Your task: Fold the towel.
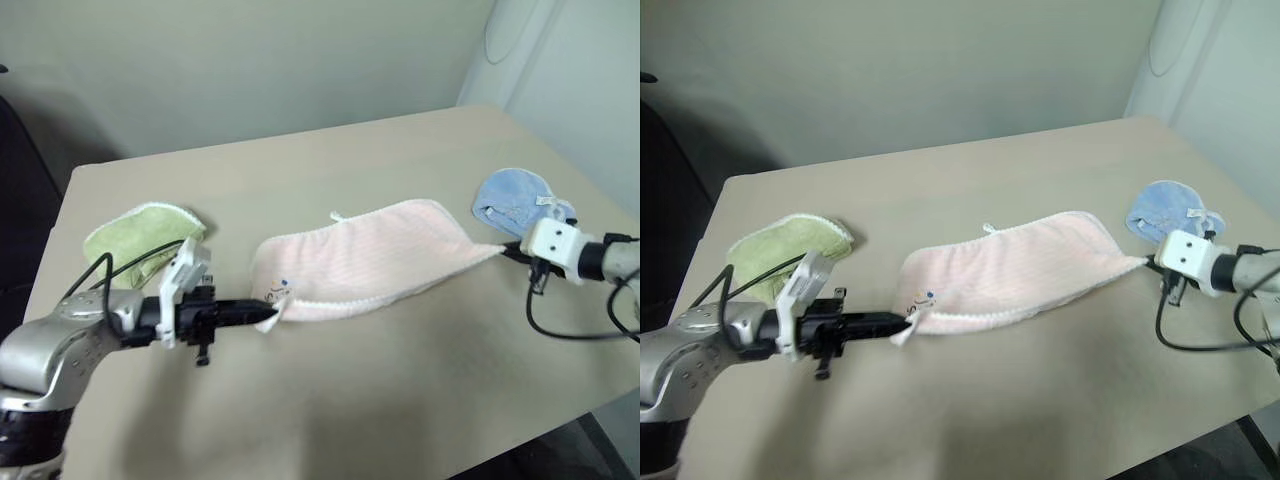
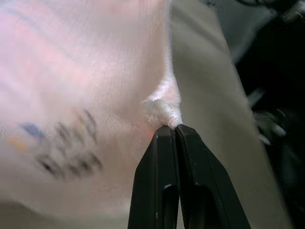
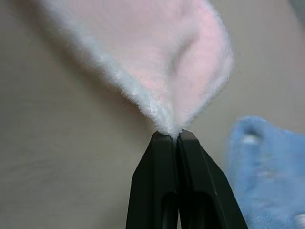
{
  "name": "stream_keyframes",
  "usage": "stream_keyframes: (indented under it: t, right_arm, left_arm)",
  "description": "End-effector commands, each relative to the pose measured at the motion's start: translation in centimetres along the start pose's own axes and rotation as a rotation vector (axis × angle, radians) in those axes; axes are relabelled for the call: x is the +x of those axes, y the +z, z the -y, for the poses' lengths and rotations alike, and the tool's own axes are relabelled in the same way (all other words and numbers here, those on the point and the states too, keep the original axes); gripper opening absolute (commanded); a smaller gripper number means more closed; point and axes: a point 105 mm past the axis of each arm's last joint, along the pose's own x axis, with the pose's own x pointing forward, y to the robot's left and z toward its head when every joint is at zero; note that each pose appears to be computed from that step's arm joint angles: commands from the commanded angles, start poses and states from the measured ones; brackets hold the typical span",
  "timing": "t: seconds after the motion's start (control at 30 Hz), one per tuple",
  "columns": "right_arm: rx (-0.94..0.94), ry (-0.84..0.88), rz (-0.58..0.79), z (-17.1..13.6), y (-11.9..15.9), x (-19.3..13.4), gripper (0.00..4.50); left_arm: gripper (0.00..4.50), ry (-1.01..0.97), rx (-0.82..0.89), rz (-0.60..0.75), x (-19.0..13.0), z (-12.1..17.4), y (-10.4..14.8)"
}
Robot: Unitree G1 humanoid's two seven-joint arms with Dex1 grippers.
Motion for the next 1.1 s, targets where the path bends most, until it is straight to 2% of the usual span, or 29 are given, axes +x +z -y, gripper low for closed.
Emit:
stream_keyframes:
  t: [0.03, 0.13, 0.27, 0.37, 0.5, 0.73, 0.87, 0.9, 0.93, 1.1]
  right_arm:
    - [-0.077, -0.074, -0.016, 2.4, 0.6, 1.3, 0.00]
    - [-0.131, -0.131, -0.051, 4.8, 1.1, 3.5, 0.00]
    - [-0.158, -0.142, -0.063, 5.6, 1.1, 4.3, 0.00]
    - [-0.169, -0.182, -0.102, 6.9, 1.9, 5.9, 0.00]
    - [-0.202, -0.202, -0.171, 6.5, 1.9, 8.4, 0.00]
    - [-0.247, -0.296, -0.184, 7.2, 2.4, 9.1, 0.00]
    - [-0.258, -0.324, -0.168, 7.2, 2.8, 9.5, 0.00]
    - [-0.254, -0.318, -0.166, 7.0, 2.7, 9.6, 0.46]
    - [-0.253, -0.310, -0.164, 6.8, 2.6, 9.7, 0.64]
    - [-0.305, -0.320, -0.131, 6.5, 3.0, 9.8, 2.37]
  left_arm:
    - [0.05, 0.122, -0.007, 0.062, 0.0, -2.5, 1.3]
    - [0.05, 0.231, -0.039, 0.129, 0.3, -5.3, 2.3]
    - [0.05, 0.258, -0.055, 0.143, 0.4, -6.1, 2.6]
    - [0.05, 0.384, -0.029, 0.128, 0.5, -8.6, 2.1]
    - [0.05, 0.559, -0.066, 0.117, 0.0, -12.4, 0.7]
    - [0.05, 0.634, -0.052, 0.138, -0.7, -14.1, 0.4]
    - [0.97, 0.648, -0.077, 0.138, -0.9, -14.7, -0.2]
    - [1.39, 0.641, -0.078, 0.134, -0.8, -14.7, -0.3]
    - [1.72, 0.632, -0.078, 0.131, -0.7, -14.6, -0.4]
    - [3.53, 0.601, -0.082, 0.134, -0.5, -13.9, -0.6]
